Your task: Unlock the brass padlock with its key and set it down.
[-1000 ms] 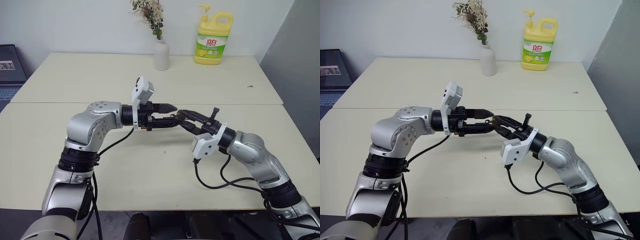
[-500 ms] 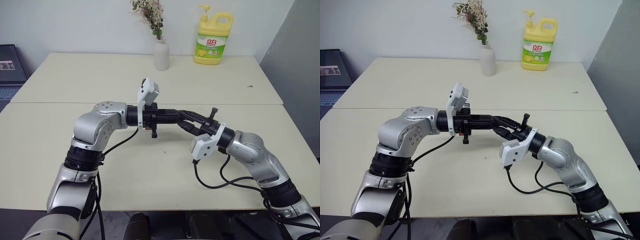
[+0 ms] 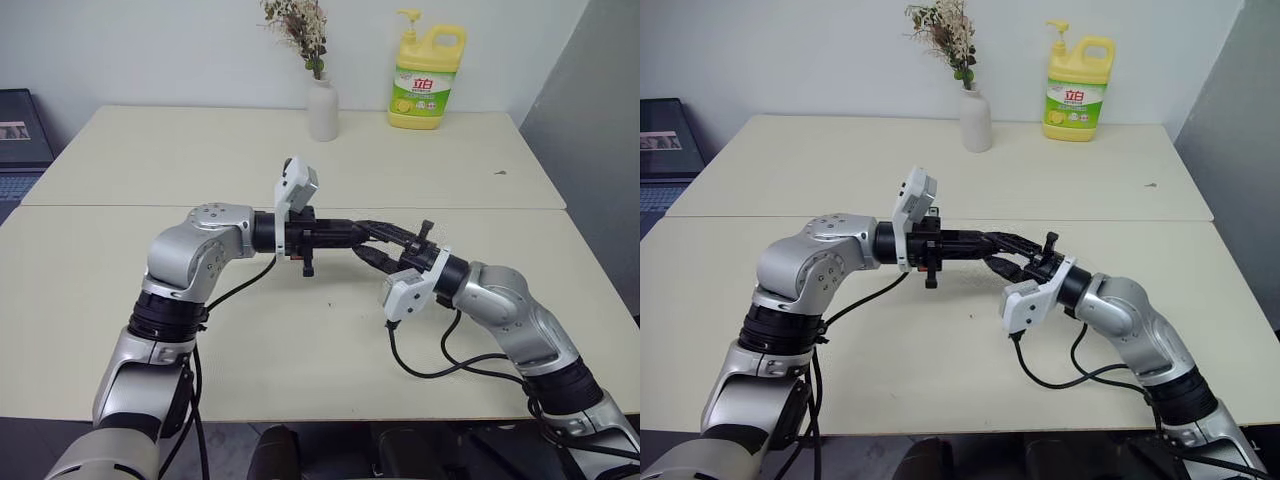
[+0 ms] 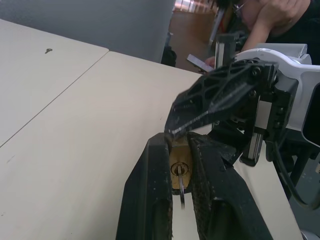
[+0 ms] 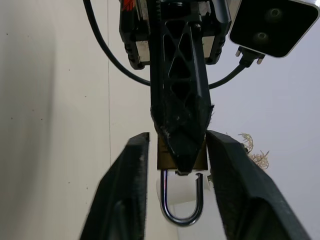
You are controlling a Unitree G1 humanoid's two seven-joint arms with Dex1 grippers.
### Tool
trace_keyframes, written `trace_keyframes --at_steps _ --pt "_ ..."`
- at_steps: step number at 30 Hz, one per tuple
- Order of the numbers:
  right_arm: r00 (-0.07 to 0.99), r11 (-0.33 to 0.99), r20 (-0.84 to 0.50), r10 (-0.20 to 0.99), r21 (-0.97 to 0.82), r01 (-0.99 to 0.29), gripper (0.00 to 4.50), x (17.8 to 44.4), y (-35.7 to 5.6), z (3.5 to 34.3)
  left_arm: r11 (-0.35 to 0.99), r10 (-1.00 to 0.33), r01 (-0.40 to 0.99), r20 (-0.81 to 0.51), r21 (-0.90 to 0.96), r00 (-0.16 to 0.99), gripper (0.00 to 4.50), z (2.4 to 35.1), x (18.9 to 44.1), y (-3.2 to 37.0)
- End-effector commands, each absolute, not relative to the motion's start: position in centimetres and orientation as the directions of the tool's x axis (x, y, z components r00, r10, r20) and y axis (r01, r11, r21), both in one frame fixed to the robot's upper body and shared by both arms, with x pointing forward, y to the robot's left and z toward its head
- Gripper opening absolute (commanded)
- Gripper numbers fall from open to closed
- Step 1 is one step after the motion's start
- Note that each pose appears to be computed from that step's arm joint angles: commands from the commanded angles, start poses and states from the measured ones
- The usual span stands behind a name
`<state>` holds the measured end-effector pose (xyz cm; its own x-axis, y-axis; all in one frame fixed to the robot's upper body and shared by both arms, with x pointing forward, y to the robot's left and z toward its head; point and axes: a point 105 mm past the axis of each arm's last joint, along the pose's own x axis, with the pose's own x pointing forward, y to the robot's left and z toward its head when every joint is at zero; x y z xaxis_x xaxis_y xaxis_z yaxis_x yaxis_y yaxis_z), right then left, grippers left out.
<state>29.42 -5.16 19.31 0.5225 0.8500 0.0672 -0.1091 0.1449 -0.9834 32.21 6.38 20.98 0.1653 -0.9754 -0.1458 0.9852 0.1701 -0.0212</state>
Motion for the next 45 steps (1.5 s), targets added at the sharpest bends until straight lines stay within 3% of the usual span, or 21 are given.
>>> trace_keyframes --at_steps 1,4,10,13,23,45 --pt "0.533 0.15 0.087 0.841 -0.986 -0.075 3.07 29.4 -5.8 20.3 0.16 -0.979 0.987 -0.126 0.03 0.162 0.17 22.0 32.0 6.5" --pt "0.561 0.122 0.056 0.826 -0.989 -0.081 4.14 29.5 -6.8 19.8 0.172 -0.977 0.985 -0.125 0.033 0.175 0.17 22.0 32.2 6.8" --pt "0.602 0.12 -0.007 0.799 -0.978 -0.17 4.16 28.8 -9.9 19.0 0.211 -0.967 0.976 -0.133 0.058 0.217 0.17 21.8 32.6 8.1" --pt "0.554 0.158 0.011 0.833 -0.963 -0.218 3.53 27.5 -10.0 19.9 0.212 -0.967 0.975 -0.134 0.06 0.218 0.17 21.7 32.5 8.4" --pt "0.459 0.224 0.079 0.885 -0.937 -0.269 0.01 26.8 -7.5 22.2 0.156 -0.977 0.986 -0.135 0.056 0.163 0.17 21.8 31.7 8.2" --pt "0.445 0.165 0.005 0.895 -0.933 -0.321 0.0 28.2 -6.0 21.3 0.089 -0.987 0.995 -0.129 0.033 0.093 0.17 22.2 30.2 7.9"
